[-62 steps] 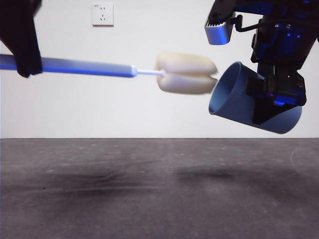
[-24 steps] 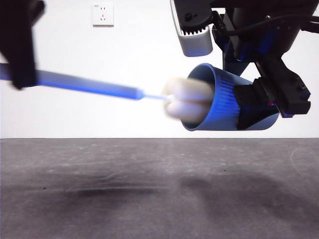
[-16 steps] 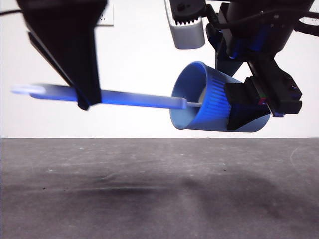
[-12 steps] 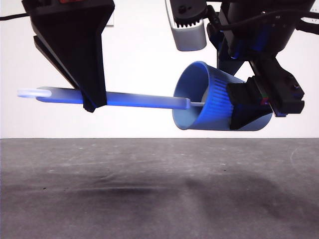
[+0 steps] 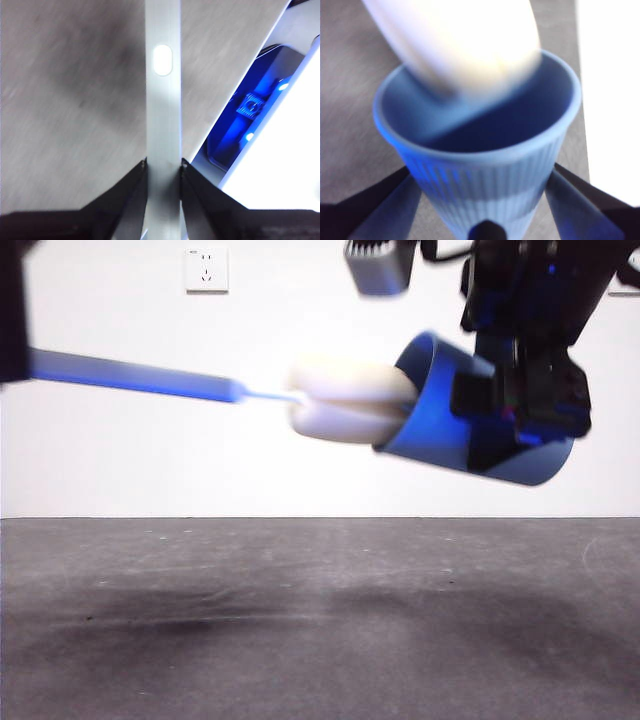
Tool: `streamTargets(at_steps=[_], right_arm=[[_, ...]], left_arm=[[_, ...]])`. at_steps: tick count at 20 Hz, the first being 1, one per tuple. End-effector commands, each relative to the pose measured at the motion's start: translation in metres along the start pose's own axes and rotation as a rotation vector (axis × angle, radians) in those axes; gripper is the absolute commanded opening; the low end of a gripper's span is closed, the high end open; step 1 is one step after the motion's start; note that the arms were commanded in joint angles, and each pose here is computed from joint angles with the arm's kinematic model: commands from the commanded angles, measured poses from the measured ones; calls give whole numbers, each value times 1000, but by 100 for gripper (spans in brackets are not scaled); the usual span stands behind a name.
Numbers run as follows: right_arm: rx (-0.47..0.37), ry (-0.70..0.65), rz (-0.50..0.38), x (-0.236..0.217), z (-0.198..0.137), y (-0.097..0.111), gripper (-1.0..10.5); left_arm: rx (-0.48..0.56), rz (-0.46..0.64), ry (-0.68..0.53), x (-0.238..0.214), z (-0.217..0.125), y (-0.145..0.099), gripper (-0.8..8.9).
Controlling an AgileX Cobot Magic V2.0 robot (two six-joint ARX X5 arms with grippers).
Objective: Pick up the cup brush,pick up the cup,insert the brush into the cup,clean the cup,put the cup brush back,put the cup back to the fixed position on the table
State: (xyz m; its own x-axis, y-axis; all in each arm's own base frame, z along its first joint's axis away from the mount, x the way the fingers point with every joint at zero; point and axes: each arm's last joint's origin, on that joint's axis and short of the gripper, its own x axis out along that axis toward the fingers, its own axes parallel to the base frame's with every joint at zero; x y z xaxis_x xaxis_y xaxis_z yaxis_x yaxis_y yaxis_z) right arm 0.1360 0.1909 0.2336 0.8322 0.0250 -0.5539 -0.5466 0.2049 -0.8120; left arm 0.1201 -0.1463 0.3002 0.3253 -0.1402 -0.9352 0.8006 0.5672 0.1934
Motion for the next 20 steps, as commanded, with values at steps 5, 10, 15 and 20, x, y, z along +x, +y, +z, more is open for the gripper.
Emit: streamTargets(at_steps=[5, 10, 15, 20], right_arm=[[419, -112, -70, -32, -17, -27, -17], [779, -257, -100, -66, -42, -50, -17], [967, -408, -82, -94, -68, -64, -17], [1034, -457, -88, -104, -79, -68, -17]], left_arm=[[-210, 69, -42, -10, -13, 17, -8], [-602, 102, -268, 4, 11, 42, -9], [-782, 101, -302, 47, 45, 57, -9], [-866, 117, -247, 105, 70, 61, -8]])
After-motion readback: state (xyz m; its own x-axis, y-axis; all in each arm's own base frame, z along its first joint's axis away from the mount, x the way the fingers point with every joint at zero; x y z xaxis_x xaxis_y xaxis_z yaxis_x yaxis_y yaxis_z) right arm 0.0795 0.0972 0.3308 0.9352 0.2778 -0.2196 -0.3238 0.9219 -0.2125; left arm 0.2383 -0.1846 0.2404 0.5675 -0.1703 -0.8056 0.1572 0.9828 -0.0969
